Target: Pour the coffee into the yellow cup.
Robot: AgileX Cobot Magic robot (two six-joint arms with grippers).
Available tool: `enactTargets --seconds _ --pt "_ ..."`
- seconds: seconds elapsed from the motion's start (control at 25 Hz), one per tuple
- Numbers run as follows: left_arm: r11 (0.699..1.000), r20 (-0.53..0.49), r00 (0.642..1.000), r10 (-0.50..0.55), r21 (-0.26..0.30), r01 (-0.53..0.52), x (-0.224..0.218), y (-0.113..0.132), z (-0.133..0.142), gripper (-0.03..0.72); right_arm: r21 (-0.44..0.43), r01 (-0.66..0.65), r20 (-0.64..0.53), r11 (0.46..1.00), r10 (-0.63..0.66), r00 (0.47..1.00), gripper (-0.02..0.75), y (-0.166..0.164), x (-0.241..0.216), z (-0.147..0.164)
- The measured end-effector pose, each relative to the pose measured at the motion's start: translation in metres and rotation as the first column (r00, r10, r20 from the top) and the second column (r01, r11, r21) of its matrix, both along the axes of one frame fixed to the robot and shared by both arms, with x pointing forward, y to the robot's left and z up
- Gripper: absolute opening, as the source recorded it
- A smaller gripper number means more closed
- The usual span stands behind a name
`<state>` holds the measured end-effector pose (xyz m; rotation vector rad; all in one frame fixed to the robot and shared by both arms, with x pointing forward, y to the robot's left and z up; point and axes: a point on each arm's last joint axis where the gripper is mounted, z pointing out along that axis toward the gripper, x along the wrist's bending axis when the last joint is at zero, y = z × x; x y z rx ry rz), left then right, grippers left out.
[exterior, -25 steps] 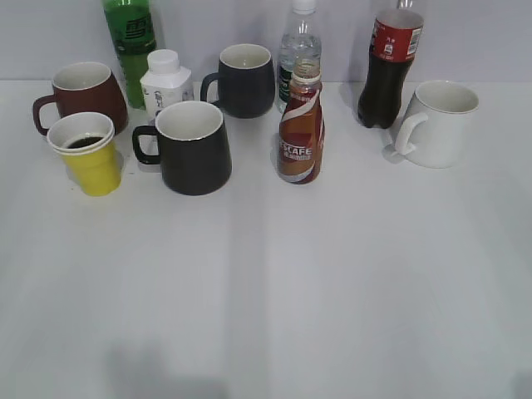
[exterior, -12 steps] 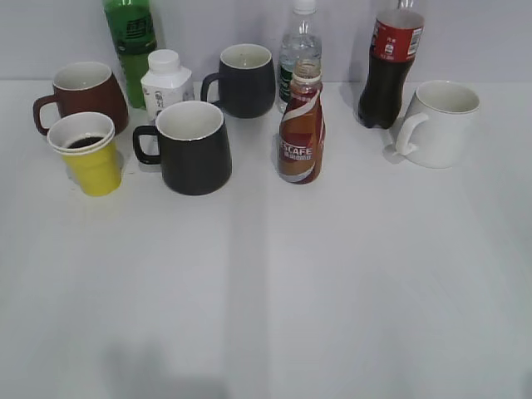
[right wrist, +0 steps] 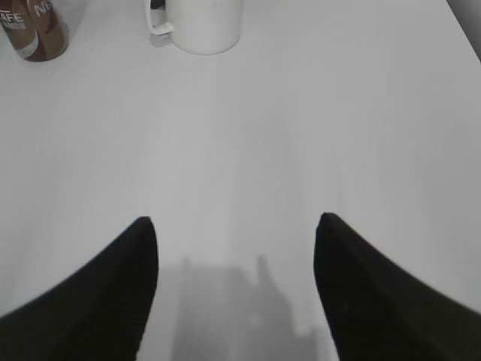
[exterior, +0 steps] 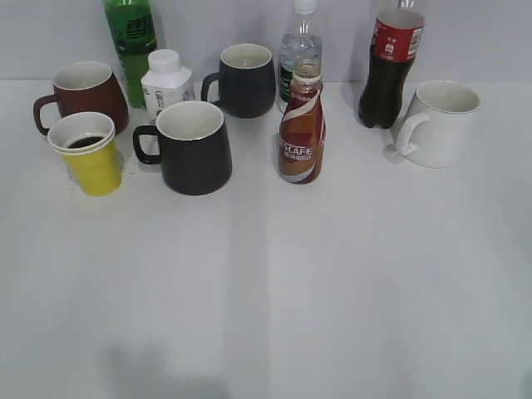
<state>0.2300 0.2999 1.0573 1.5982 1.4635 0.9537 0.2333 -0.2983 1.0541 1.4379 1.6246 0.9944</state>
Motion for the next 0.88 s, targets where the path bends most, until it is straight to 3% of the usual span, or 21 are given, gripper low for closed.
enactTargets --seconds 0.44,0.88 --pt "1.0 0.0 1.0 0.0 0.0 0.0 0.0 0.0 0.0 0.245 0.0 0.0 0.0 1.0 0.0 1.0 0.489 0.0 0.0 0.0" --pt "1.0 0.0 1.0 0.0 0.0 0.0 0.0 0.0 0.0 0.241 0.0 0.0 0.0 1.0 0.0 1.0 0.489 0.0 0.0 0.0"
